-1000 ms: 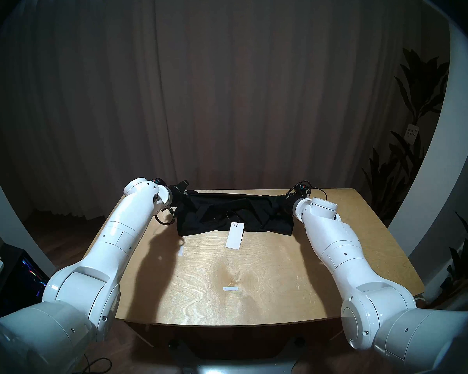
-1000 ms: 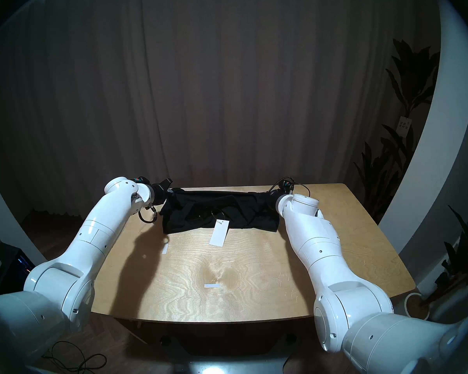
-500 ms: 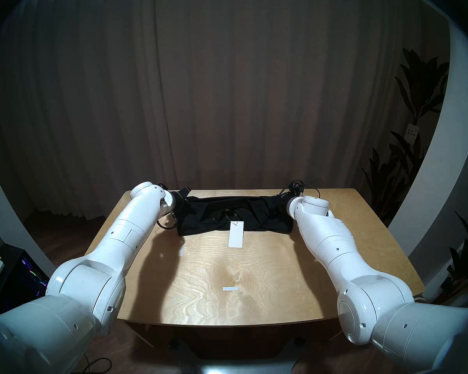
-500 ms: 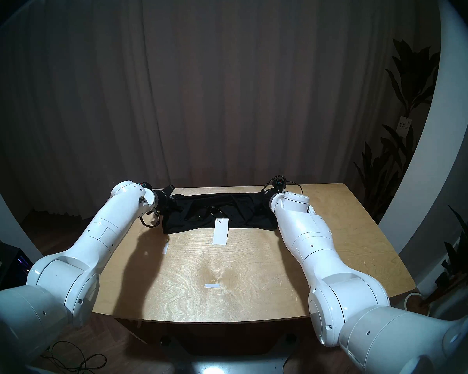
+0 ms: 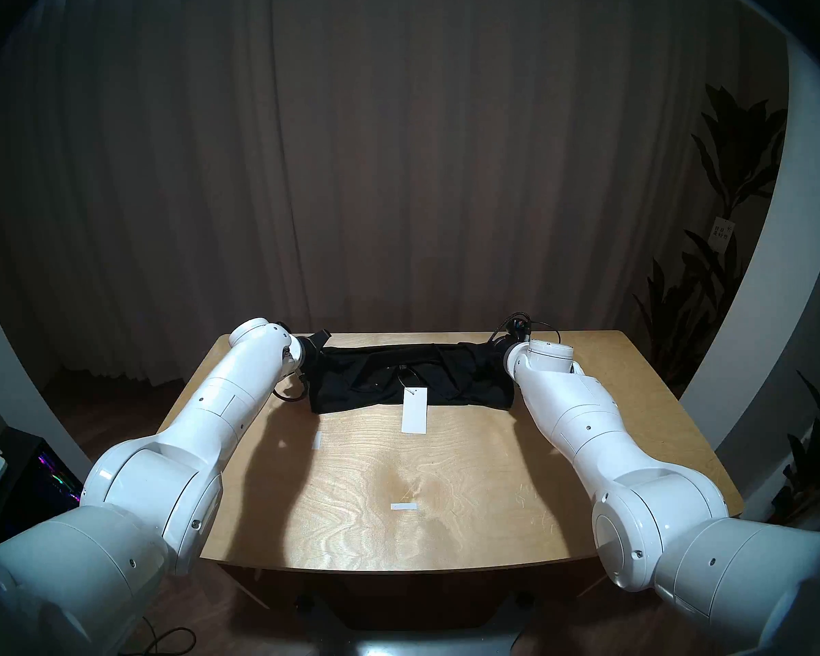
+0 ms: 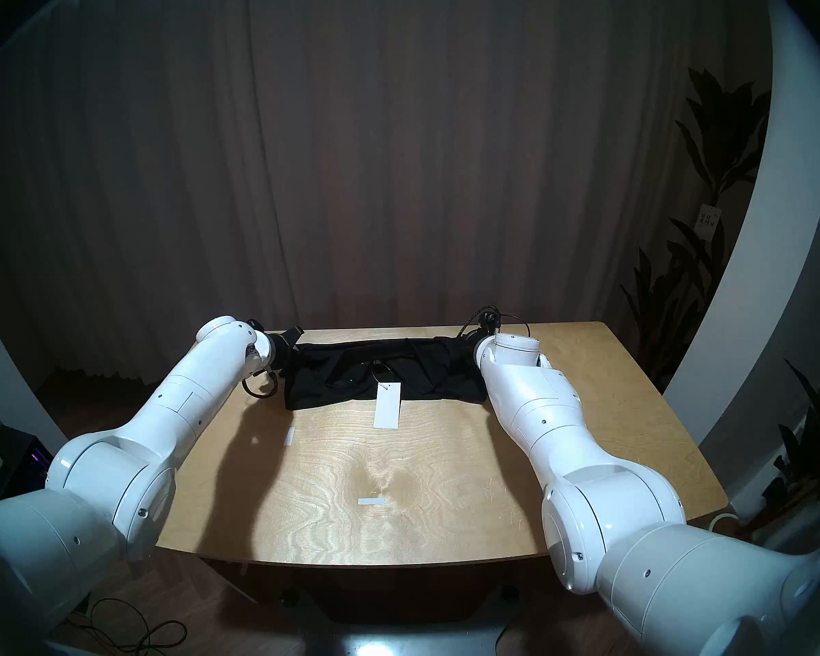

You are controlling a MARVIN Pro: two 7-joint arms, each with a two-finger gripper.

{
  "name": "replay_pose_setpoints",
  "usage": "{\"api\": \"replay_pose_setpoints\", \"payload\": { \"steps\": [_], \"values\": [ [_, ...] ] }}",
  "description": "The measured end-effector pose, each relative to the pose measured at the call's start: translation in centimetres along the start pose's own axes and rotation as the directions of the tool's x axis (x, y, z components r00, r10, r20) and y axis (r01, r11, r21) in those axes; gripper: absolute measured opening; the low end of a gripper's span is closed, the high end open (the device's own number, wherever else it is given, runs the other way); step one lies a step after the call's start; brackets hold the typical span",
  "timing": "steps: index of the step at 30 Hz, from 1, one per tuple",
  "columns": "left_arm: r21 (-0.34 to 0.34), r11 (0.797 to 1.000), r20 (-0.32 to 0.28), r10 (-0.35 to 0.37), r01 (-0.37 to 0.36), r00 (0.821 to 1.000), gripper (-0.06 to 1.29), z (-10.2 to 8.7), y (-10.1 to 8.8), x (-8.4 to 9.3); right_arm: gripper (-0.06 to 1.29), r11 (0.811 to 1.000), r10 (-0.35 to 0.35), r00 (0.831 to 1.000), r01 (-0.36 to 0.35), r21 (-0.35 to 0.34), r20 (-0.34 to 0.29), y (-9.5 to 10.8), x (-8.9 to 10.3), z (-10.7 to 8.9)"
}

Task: Fold the shirt by bringing both sleeves in and then folding it in half

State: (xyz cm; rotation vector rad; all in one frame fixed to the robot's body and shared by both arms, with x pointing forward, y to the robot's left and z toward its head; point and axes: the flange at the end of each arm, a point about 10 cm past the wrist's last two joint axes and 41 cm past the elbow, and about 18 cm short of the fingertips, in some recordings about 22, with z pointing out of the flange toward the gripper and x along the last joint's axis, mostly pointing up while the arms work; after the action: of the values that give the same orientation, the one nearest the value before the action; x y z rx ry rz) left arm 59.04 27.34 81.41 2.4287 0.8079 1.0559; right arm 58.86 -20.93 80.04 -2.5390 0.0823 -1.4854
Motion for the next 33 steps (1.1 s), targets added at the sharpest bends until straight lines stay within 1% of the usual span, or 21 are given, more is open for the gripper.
{"api": "replay_pose_setpoints", "payload": {
  "steps": [1, 2, 5, 7, 8, 9, 10, 12, 13, 14, 16, 17, 18, 21, 23, 25, 26, 29, 31, 32, 33],
  "values": [
    [0.001, 1.0, -0.002, 0.001, -0.001, 1.0, 0.12, 0.0, 0.0, 0.1, -0.03, 1.0, -0.003, 1.0, 0.003, -0.002, 0.001, 0.0, 0.0, 0.0],
    [0.004, 1.0, -0.005, 0.002, -0.002, 1.0, -0.02, 0.0, -0.1, 0.2, -0.03, 1.0, -0.009, 1.0, 0.009, -0.007, 0.002, 0.1, 0.0, 0.1],
    [0.009, 1.0, -0.012, 0.003, -0.003, 1.0, -0.02, 0.0, -0.1, 0.5, -0.03, 1.0, -0.019, 1.0, 0.019, -0.015, 0.003, 0.3, 0.1, 0.1],
    [0.016, 1.0, -0.02, 0.005, -0.005, 1.0, 0.14, 0.1, -0.3, 0.7, -0.03, 0.999, -0.03, 1.0, 0.03, -0.027, 0.005, 0.6, 0.1, 0.2],
    [0.02, 1.0, -0.024, 0.006, -0.006, 1.0, 0.6, 0.1, -0.4, 0.9, -0.03, 0.999, -0.035, 0.999, 0.035, -0.033, 0.006, 0.8, 0.1, 0.2],
    [0.024, 1.0, -0.027, 0.007, -0.007, 1.0, 1.01, 0.1, -0.5, 1.0, 0.04, 0.999, -0.039, 0.999, 0.039, -0.037, 0.007, 1.0, 0.1, 0.3],
    [0.028, 1.0, -0.031, 0.008, -0.008, 0.999, 1.19, 0.1, -0.6, 1.1, 0.08, 0.998, -0.044, 0.999, 0.045, -0.044, 0.008, 1.2, 0.2, 0.3],
    [0.03, 1.0, -0.033, 0.009, -0.008, 0.999, 1.23, 0.1, -0.7, 1.2, 0.15, 0.998, -0.047, 0.999, 0.048, -0.047, 0.008, 1.3, 0.2, 0.3],
    [0.034, 0.999, -0.037, 0.011, -0.009, 0.999, 1.23, 0.1, -0.8, 1.4, 0.3, 0.997, -0.053, 0.999, 0.054, -0.053, 0.008, 1.5, 0.2, 0.3],
    [0.037, 0.999, -0.043, 0.012, -0.01, 0.999, 1.23, 0.1, -0.9, 1.6, 0.64, 0.996, -0.061, 0.998, 0.061, -0.06, 0.009, 1.8, 0.3, 0.3],
    [0.04, 0.999, -0.046, 0.014, -0.012, 0.999, 1.23, 0.1, -0.9, 1.7, 0.94, 0.996, -0.066, 0.998, 0.066, -0.065, 0.008, 1.9, 0.4, 0.3],
    [0.042, 0.999, -0.049, 0.014, -0.012, 0.999, 1.23, 0.1, -1.0, 1.8, 1.16, 0.995, -0.07, 0.998, 0.07, -0.068, 0.008, 2.1, 0.4, 0.4],
    [0.045, 0.999, -0.052, 0.016, -0.013, 0.999, 1.23, 0.1, -1.0, 1.9, 1.23, 0.994, -0.076, 0.997, 0.077, -0.073, 0.007, 2.2, 0.6, 0.4],
    [0.049, 0.999, -0.06, 0.02, -0.017, 0.998, 1.23, 0.1, -1.2, 2.1, 1.22, 0.993, -0.089, 0.996, 0.089, -0.08, 0.002, 2.5, 0.9, 0.4],
    [0.052, 0.998, -0.069, 0.023, -0.02, 0.997, 1.05, 0.1, -1.2, 2.4, 1.22, 0.992, -0.101, 0.995, 0.1, -0.081, -0.007, 2.7, 1.4, 0.4],
    [0.053, 0.998, -0.076, 0.026, -0.022, 0.997, 0.95, 0.1, -1.3, 2.6, 1.22, 0.991, -0.109, 0.994, 0.108, -0.08, -0.015, 2.8, 1.8, 0.4],
    [0.052, 0.998, -0.081, 0.028, -0.024, 0.996, 0.94, 0.1, -1.3, 2.8, 1.22, 0.99, -0.116, 0.993, 0.113, -0.079, -0.023, 2.8, 2.2, 0.3],
    [0.049, 0.998, -0.091, 0.03, -0.026, 0.995, 0.95, -0.1, -1.3, 3.2, 1.22, 0.989, -0.127, 0.991, 0.124, -0.076, -0.037, 2.9, 2.9, 0.3],
    [0.043, 0.999, -0.102, 0.032, -0.028, 0.994, 1.05, -0.2, -1.3, 3.7, 1.22, 0.988, -0.138, 0.989, 0.134, -0.071, -0.052, 3.1, 3.5, 0.2],
    [0.036, 0.999, -0.109, 0.034, -0.03, 0.993, 1.15, -0.3, -1.3, 4.1, 1.22, 0.988, -0.145, 0.987, 0.14, -0.064, -0.065, 3.2, 4.0, 0.1],
    [0.026, 0.999, -0.114, 0.035, -0.033, 0.993, 1.21, -0.4, -1.4, 4.3, 1.22, 0.988, -0.149, 0.986, 0.145, -0.055, -0.077, 3.3, 4.3, 0.1]
  ]
}}
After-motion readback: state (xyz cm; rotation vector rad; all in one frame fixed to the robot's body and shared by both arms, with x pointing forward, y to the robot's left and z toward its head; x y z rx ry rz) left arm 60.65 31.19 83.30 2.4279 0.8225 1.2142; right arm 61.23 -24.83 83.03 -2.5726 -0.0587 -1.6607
